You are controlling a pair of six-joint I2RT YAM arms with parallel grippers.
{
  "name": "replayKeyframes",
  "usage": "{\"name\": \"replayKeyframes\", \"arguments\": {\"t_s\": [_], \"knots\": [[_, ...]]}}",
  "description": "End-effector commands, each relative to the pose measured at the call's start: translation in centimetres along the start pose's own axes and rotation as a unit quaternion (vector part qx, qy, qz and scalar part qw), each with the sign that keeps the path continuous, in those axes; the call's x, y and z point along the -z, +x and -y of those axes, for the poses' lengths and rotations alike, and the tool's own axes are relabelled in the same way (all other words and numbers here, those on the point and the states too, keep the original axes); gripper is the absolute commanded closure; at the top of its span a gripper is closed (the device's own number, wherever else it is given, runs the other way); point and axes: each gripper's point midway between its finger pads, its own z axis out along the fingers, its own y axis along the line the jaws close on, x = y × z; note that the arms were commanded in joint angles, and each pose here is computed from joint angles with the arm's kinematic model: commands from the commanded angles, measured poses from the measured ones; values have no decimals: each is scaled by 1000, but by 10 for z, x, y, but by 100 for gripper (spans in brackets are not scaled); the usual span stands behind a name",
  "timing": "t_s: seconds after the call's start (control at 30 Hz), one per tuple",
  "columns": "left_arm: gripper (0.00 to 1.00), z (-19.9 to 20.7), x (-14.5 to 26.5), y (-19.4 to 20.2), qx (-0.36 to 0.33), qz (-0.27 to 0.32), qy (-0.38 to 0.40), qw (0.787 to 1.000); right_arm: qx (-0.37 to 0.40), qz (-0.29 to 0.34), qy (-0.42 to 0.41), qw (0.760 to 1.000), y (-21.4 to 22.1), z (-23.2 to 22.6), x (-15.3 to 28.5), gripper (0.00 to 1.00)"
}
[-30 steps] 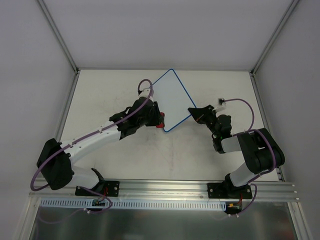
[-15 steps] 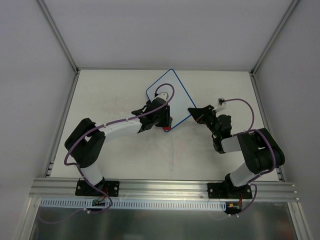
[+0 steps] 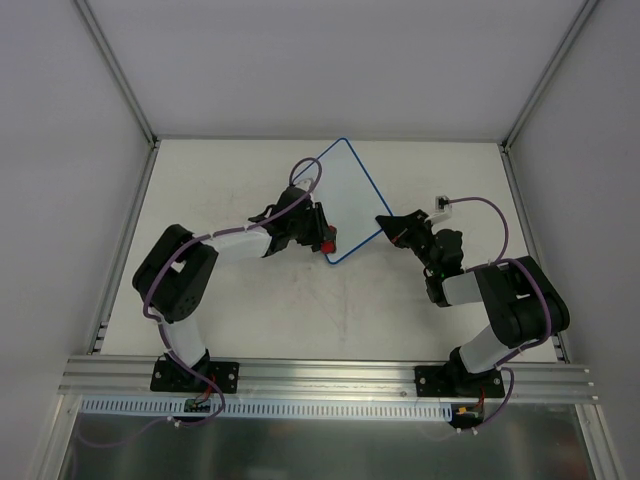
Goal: Erase the whiteboard
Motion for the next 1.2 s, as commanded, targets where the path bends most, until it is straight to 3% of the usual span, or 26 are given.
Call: {"name": "replayKeyframes", "arguments": {"t_s": [0.0,0.67,1.17], "knots": [[100,10,-3,1,26,-4,33,999,15,8,-46,999,-7,-20,-4,100],[99,-28,-36,-46,96,-11,9,995,15,9,-47,999,-7,-20,-3,100],[100,-49,1,-107,12,138,-91,986,13,10,-47,999,-7,-19,-3,100]]}}
